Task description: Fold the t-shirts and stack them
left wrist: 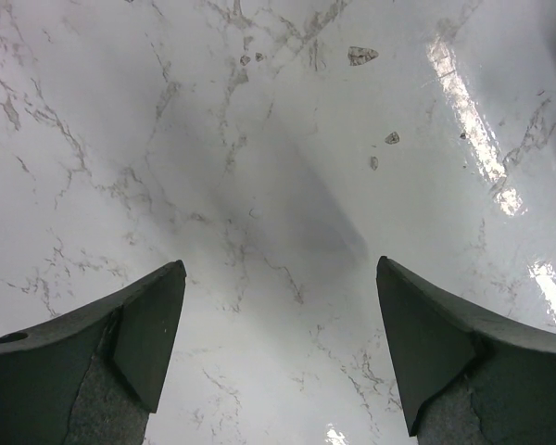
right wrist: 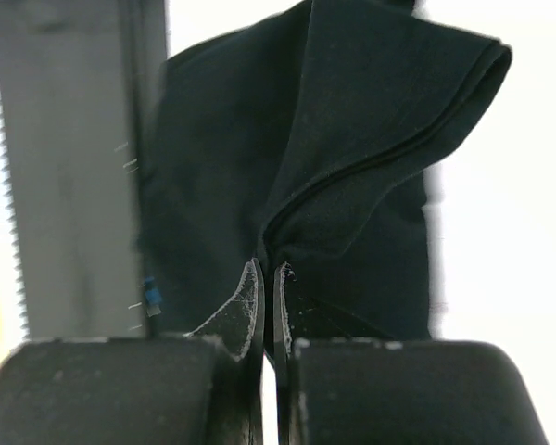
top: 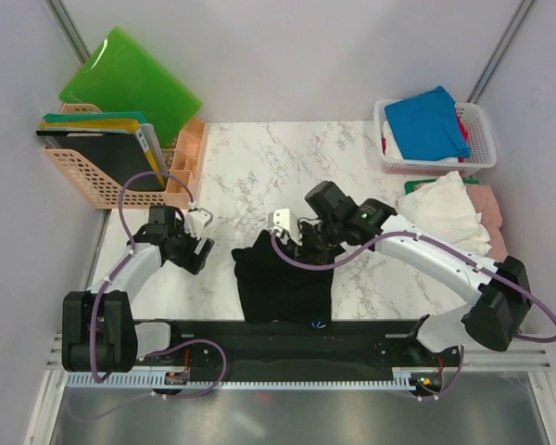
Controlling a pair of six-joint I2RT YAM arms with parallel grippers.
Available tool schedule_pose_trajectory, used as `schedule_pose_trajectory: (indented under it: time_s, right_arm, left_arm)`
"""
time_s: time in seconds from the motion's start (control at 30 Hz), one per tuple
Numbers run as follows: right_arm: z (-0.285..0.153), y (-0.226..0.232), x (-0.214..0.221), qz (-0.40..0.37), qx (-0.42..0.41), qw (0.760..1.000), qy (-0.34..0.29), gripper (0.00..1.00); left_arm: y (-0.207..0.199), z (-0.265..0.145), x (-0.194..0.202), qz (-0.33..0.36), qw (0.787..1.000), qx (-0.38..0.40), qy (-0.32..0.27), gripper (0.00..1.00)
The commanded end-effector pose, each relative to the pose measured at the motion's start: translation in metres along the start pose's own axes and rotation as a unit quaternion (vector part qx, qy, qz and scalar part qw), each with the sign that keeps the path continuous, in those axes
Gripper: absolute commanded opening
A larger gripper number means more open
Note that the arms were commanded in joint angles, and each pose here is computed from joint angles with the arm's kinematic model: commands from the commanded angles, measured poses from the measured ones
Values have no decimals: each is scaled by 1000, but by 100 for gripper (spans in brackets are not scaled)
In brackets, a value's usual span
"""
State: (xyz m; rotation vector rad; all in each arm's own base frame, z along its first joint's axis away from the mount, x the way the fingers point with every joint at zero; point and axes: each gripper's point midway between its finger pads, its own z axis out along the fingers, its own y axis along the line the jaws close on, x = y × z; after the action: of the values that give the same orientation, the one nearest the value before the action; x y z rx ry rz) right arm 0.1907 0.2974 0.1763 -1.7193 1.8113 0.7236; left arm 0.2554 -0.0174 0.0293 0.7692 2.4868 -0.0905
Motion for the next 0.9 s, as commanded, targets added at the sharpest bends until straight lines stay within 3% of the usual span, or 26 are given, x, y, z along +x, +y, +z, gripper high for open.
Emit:
schedule_pose_trajectory:
  time_s: [0.0,0.07,0.17,0.3,0.33,0.57,0.87]
  right_arm:
    - [10,47,15,45,-89,995,-1,0]
    - [22,75,29,56,-135,989,12,12]
    - [29,85,41,38,-139,989,20,52]
    - [28,83,38,22,-126,992,14,63]
    - [28,80,37,18,-120,993,14,72]
    - [14,58,8,-10,-56,998,-20,92]
    - [43,43,6,-10,-56,998,-17,93]
  left_arm:
    - [3,-2,-4,14,1000,-7,-11,91]
    - [4,-2,-5,13,1000,-7,-11,91]
    - [5,-2,-10,12,1000,-8,-17,91]
    - [6,-2,-9,12,1000,-9,-14,91]
    - [5,-2,-8,11,1000,-8,-13,91]
    - [1,0,0,10,1000,-5,-6,91]
    - [-1,3,-1,0,1000,1,-8,91]
